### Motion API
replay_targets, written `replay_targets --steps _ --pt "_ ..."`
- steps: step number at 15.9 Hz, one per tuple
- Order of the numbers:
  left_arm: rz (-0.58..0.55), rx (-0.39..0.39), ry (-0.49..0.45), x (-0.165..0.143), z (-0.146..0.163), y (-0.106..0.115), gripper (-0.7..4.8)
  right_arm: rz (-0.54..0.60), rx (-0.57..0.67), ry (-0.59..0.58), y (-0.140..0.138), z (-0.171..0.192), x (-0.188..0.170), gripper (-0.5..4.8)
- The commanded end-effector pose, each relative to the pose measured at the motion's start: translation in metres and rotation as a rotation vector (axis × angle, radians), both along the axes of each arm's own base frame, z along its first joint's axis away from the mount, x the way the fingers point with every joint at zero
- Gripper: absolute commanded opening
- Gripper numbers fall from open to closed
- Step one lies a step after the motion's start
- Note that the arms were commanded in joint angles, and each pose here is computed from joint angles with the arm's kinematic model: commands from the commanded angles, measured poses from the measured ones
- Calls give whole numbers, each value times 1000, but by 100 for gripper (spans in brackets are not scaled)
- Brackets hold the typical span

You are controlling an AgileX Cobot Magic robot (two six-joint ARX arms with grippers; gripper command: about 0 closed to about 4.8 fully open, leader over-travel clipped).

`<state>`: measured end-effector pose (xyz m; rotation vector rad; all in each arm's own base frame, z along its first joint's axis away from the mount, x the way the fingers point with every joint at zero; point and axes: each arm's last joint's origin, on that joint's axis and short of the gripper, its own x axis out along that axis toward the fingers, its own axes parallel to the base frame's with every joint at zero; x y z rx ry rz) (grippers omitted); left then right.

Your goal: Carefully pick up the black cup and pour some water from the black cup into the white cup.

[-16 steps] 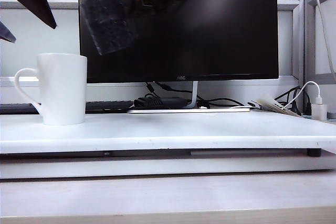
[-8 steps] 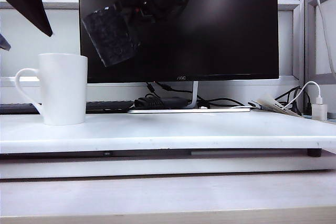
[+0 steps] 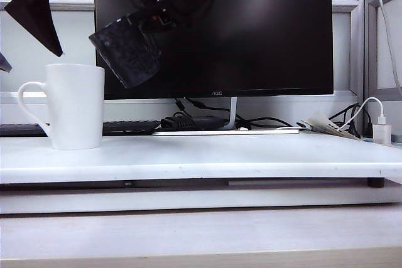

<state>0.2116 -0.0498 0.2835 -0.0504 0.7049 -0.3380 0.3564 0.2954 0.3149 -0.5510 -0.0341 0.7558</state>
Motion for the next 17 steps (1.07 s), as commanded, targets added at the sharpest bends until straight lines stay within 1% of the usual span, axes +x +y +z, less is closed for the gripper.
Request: replay_targets --steps 1,5,7,10,11,17 --pt "-2 -2 -5 1 0 -1 479 15 -28 -115 8 14 -9 -6" --pt "-2 -1 -5 1 0 -1 479 -8 -76 -143 13 12 -13 -6" --pt "-2 -1 -4 1 0 -1 479 -39 -103 -163 14 12 -14 -6" --pt "-2 -1 -3 1 0 -1 479 -44 -120 -176 15 12 -14 -6" --pt "-2 0 1 1 0 -1 479 -62 -133 -184 15 12 -15 -6" --pt "-2 1 4 0 0 -1 479 -79 -198 -251 15 14 -15 -6"
